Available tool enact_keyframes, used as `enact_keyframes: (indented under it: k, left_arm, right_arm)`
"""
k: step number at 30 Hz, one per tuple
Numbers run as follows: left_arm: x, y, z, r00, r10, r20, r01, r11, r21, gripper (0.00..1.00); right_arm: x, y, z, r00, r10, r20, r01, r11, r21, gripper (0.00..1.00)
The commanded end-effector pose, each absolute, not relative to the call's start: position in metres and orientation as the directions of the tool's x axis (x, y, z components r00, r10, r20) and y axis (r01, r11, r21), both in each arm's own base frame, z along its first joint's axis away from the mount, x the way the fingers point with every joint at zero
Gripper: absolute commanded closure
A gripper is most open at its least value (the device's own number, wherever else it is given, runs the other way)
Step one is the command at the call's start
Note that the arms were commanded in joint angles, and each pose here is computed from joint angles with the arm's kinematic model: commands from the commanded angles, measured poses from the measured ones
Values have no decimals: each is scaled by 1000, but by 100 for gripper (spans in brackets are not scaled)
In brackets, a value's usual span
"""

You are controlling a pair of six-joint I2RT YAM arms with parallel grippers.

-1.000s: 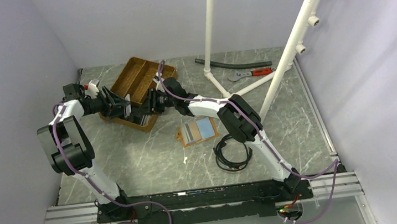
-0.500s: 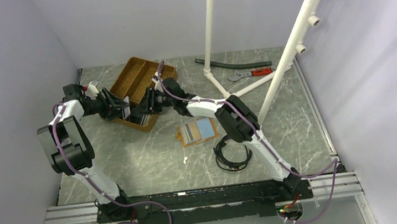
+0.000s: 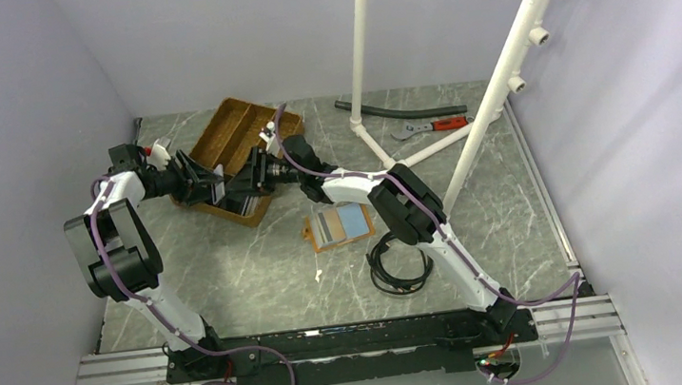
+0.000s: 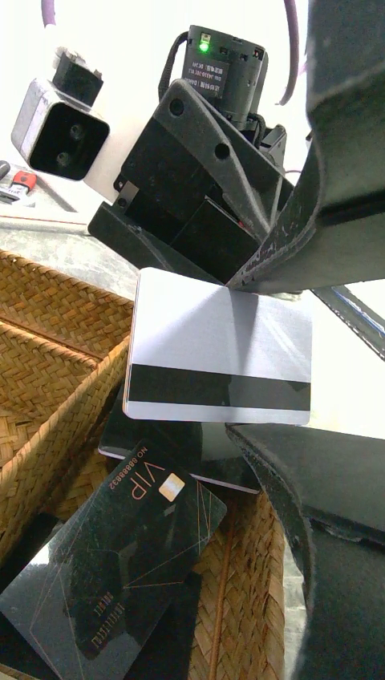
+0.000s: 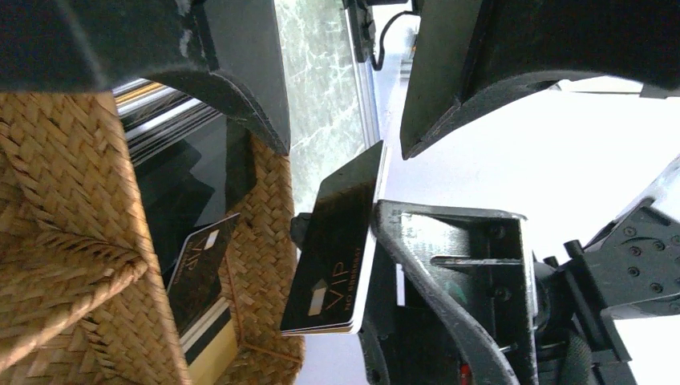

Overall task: Put the credit cards into the card holder
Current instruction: Pick up the credit card from the storage box.

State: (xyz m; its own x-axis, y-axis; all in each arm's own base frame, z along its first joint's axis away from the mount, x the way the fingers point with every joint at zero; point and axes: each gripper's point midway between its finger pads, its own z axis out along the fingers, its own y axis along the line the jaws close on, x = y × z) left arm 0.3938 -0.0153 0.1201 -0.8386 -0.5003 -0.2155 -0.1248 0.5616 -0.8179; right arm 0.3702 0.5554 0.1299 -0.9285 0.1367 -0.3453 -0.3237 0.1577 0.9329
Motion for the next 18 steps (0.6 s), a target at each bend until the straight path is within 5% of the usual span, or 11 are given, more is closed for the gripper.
enact_keyframes:
  k: [1, 8, 18]
  left_arm:
    - [397, -17, 128, -841, -492, -227, -89, 539, -838, 76]
    - [396, -20, 128, -844, -489, -222, -84, 528, -845, 77]
    - [395, -24, 132, -847, -484, -217, -65, 501, -863, 77]
  right_arm:
    - [370, 558, 157, -917, 151, -369, -364, 57, 929, 44]
    - [368, 562, 159, -929, 139, -343, -346, 10, 938, 41]
    - [371, 562, 154, -946, 137, -293, -300, -36, 953, 51]
